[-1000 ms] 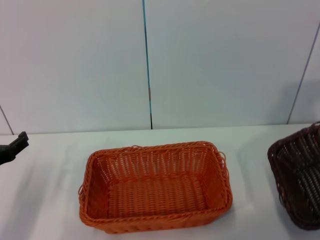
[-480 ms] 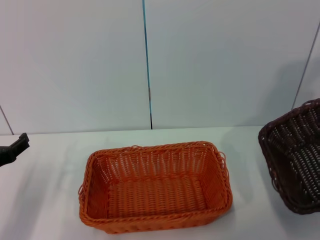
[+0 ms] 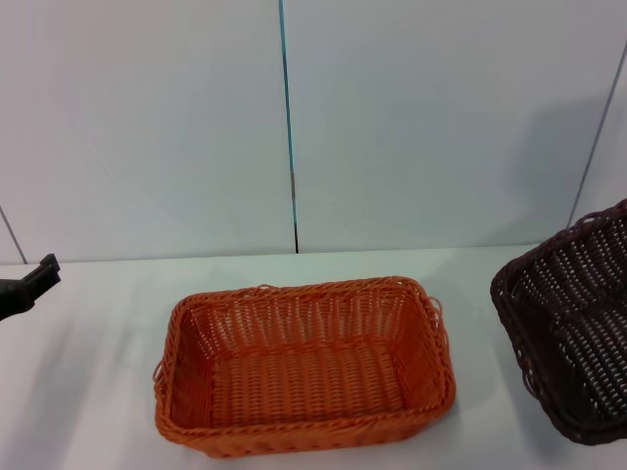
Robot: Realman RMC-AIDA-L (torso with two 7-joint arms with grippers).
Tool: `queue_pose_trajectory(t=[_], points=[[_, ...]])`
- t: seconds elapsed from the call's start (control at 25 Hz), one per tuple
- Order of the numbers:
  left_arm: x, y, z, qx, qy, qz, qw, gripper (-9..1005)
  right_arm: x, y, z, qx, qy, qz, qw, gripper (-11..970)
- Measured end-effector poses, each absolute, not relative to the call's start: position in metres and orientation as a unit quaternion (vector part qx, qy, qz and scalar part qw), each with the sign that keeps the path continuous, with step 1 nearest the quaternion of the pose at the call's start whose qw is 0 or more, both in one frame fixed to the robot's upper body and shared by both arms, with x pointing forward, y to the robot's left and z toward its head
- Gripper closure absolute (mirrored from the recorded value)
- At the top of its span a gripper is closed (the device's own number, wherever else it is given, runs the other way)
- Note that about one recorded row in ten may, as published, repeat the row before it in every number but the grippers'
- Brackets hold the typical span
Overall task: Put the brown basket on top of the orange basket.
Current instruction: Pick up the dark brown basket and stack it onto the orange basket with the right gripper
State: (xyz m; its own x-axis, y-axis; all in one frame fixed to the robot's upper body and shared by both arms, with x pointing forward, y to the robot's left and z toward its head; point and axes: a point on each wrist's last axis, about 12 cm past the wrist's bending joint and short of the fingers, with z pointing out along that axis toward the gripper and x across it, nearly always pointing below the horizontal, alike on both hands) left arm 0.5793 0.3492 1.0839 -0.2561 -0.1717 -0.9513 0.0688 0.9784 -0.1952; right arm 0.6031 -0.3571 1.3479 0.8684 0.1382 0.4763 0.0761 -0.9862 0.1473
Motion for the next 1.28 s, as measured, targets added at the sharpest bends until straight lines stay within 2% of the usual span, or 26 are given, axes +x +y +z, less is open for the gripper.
queue_pose_trajectory(t=[0.28, 0.72, 1.28], points=[[0.580, 0.346, 1.081, -0.031, 0.790, -0.101, 0.604, 107, 0.617, -0.340, 1.346, 0.967, 0.067, 0.241, 0.055, 825], [0.581, 0.343, 1.075, -0.031, 0.795, -0.100, 0.597, 107, 0.641, -0.287, 1.372, 0.956, 0.115, 0.265, 0.050, 824], [0.581, 0.343, 1.076, -0.029, 0.794, -0.100, 0.599, 107, 0.667, -0.216, 1.359, 0.945, 0.189, 0.266, 0.029, 824]])
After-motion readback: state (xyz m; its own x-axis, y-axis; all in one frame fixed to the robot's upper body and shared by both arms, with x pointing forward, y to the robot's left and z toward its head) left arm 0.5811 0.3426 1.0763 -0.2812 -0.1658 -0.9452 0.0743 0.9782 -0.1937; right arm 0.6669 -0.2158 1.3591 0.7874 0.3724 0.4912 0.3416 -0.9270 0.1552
